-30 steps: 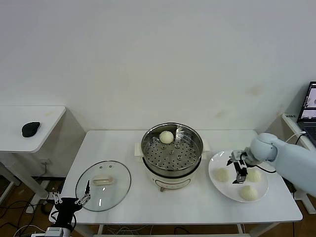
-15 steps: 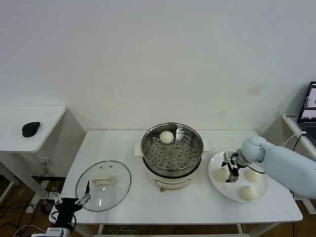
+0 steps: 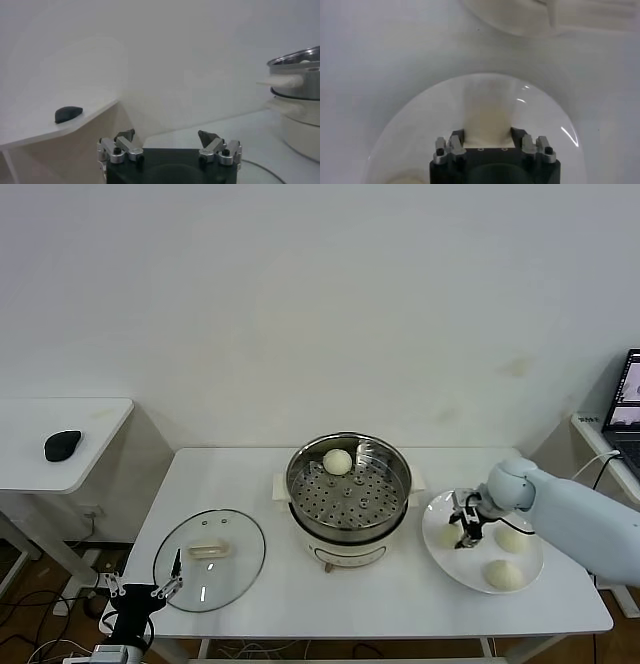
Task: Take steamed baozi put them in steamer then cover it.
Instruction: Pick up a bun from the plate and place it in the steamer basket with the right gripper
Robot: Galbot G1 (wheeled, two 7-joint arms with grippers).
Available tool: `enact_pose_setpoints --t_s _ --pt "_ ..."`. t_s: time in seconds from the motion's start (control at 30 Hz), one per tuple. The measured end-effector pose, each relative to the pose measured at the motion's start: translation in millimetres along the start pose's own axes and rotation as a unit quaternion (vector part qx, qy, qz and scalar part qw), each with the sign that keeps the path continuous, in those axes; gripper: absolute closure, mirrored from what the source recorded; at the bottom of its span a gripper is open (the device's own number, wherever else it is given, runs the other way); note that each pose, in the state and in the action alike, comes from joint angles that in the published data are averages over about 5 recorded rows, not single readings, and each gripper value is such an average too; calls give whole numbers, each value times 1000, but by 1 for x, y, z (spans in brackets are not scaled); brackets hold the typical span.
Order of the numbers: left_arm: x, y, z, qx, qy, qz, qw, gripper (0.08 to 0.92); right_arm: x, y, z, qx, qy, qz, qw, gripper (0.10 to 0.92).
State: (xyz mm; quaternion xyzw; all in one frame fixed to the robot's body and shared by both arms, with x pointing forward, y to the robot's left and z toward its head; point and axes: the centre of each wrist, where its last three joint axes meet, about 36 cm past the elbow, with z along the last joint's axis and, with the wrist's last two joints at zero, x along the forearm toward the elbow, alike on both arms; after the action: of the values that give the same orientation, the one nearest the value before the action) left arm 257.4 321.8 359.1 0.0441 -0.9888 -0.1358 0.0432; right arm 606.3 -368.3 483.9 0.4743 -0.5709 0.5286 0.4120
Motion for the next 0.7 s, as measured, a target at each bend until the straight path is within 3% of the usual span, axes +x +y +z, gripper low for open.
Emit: enact_pose_setpoints --t_s 0.37,0.7 --pt "-4 -3 -6 2 -10 11 1000 177 105 -25 -5 -2 -26 48 999 455" --pt "-5 -3 -12 8 -20 10 1000 177 181 -57 -82 32 -69 84 994 450"
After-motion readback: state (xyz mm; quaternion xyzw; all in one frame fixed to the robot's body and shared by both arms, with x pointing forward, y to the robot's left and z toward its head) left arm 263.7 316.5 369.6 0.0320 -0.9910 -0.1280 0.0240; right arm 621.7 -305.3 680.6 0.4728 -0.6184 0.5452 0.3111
